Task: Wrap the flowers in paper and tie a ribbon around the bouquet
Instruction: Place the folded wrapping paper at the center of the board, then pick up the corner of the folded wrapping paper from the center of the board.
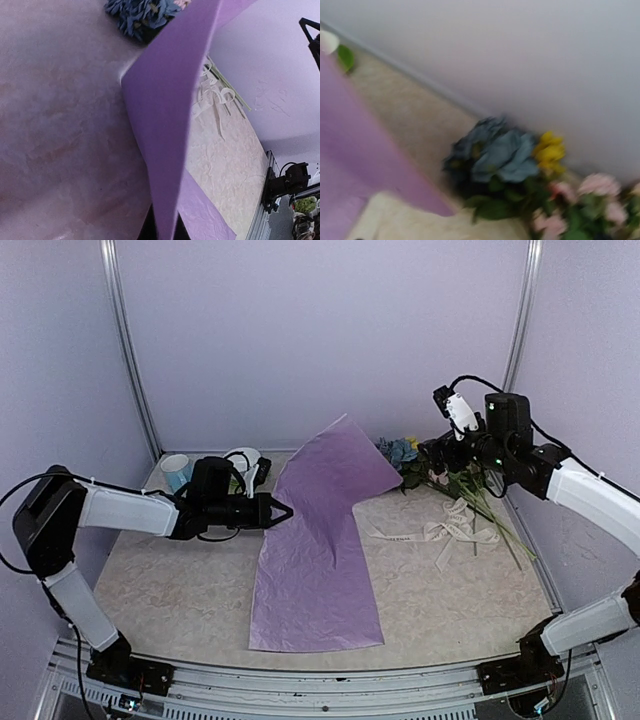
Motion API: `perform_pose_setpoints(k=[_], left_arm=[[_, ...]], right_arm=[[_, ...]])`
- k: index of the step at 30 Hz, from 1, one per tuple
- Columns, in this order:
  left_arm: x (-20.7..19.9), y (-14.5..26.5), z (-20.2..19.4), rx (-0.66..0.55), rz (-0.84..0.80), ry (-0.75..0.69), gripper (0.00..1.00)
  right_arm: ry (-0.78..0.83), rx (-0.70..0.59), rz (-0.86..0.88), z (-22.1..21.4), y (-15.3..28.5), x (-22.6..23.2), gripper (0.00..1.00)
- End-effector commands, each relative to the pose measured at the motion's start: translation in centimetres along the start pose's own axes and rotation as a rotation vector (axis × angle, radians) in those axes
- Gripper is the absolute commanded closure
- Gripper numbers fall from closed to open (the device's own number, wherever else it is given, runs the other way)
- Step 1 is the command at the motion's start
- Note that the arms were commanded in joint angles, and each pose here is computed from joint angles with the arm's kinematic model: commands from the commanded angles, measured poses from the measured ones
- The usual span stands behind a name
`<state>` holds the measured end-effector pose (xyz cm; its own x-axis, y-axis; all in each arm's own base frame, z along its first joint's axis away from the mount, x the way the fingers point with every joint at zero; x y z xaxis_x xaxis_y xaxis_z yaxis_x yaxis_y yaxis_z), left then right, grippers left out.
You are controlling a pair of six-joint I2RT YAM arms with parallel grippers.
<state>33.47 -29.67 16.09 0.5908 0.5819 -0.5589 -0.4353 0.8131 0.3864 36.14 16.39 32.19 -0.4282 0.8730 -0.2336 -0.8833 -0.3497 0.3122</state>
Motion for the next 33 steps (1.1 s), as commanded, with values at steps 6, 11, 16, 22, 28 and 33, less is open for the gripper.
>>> perform_pose_setpoints(k=[6,11,16,22,28,33], left_arm=[[5.1,-2.6,-3.5,0.19,0.204,0.054,1.0],[6.7,-4.7,-6.1,0.328,0.254,-0.016,1.0],[5.5,-7.4,-7.5,0.417,0.32,-0.168,1.0],[6.9,-7.1,-6.2,0.375,0.507,-0.189,0.56],[8.3,-3.1,-1.7,0.252,0.813,-0.271,0.06],[5.0,-1.9,-0.7,0.225,0.817,-0.415,0.01]], right_arm=[[-0.212,0.253,0.156,-7.7,-2.4,2.7,0.12],[-0.25,0.344,0.179,-10.2,-3.5,3.6,0.16],[-0.281,0.43,0.235,-12.5,-4.6,5.0,0.24],[-0.258,0.534,0.118,-15.8,-6.5,4.0,0.29],[-0.273,0.611,0.125,-17.7,-9.2,4.6,0.37],[-0.255,0.623,0.12,-18.3,-9.9,4.7,0.37]])
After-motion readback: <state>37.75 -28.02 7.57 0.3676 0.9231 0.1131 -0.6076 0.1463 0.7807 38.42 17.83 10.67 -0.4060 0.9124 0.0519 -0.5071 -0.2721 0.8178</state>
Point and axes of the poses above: each gripper's point midway between its finger pads, its own y axis back along the fingers, its own x axis along the line the jaws close on, z = x × y, the point moved 3 cm from there along y, back along the fingers, and after that the axes turned 3 degrees about -y, right-handed, at the moved point
